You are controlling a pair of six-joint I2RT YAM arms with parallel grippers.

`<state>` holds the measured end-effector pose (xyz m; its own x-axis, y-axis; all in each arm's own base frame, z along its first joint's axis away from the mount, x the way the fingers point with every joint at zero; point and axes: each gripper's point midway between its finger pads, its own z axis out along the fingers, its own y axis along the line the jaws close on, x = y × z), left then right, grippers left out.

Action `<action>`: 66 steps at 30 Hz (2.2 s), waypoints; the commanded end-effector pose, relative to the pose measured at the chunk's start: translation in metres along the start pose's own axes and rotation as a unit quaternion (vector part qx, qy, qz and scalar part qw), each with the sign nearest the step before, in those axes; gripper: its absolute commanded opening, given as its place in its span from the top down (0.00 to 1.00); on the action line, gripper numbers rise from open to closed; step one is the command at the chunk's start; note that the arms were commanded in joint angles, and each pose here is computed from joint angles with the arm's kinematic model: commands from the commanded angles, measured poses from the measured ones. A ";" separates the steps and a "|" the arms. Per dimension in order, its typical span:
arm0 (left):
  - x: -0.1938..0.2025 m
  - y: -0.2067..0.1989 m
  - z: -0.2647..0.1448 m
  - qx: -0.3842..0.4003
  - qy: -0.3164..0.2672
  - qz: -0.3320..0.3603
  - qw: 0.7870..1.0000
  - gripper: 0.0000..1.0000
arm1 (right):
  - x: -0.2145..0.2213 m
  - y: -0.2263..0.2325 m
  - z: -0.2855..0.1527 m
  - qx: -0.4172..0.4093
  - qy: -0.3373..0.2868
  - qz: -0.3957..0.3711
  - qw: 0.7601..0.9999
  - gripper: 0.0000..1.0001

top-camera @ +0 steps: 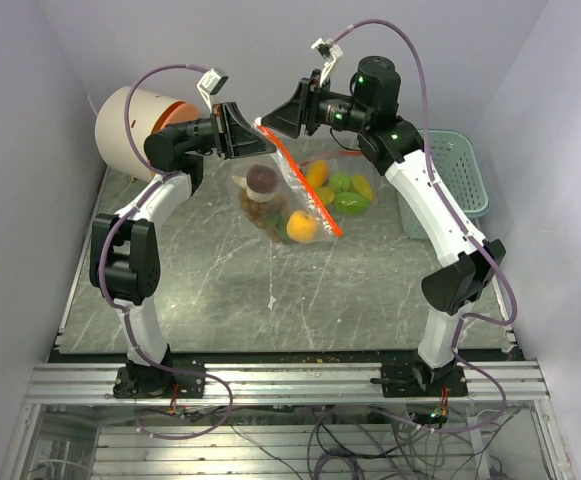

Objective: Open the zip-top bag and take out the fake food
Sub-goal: Unzip the zipper food storage bag at the center of the board.

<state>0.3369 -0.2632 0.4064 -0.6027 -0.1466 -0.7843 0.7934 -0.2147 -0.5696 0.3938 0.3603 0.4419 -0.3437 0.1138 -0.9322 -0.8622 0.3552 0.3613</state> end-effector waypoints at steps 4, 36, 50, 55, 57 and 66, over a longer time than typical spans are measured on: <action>0.007 -0.033 0.001 0.043 0.013 0.135 0.990 0.93 | -0.016 0.020 0.001 -0.048 -0.025 -0.001 0.999 0.48; 0.011 -0.023 -0.001 0.040 0.014 0.126 0.991 0.93 | 0.001 0.030 0.013 -0.085 -0.010 0.021 0.996 0.69; -0.005 -0.018 -0.010 0.031 -0.025 0.124 0.991 0.93 | 0.004 0.025 0.010 -0.066 -0.004 0.020 0.998 1.00; -0.026 -0.019 -0.023 0.021 -0.055 0.140 0.988 0.93 | 0.013 0.022 0.006 -0.052 0.003 0.020 0.998 1.00; -0.033 -0.019 -0.028 0.017 -0.063 0.144 0.987 0.93 | 0.018 0.021 0.004 -0.047 0.007 0.021 0.999 1.00; -0.064 -0.007 -0.065 -0.021 -0.116 0.153 0.981 0.93 | 0.034 0.019 -0.015 -0.022 0.025 0.014 0.999 1.00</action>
<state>0.3862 -0.2147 0.4065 -0.5880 -0.2783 -0.7595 0.8049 -0.1085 -0.5834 0.3784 0.3698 0.4110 -0.4060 0.0999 -0.9084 -0.8566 0.3047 0.4164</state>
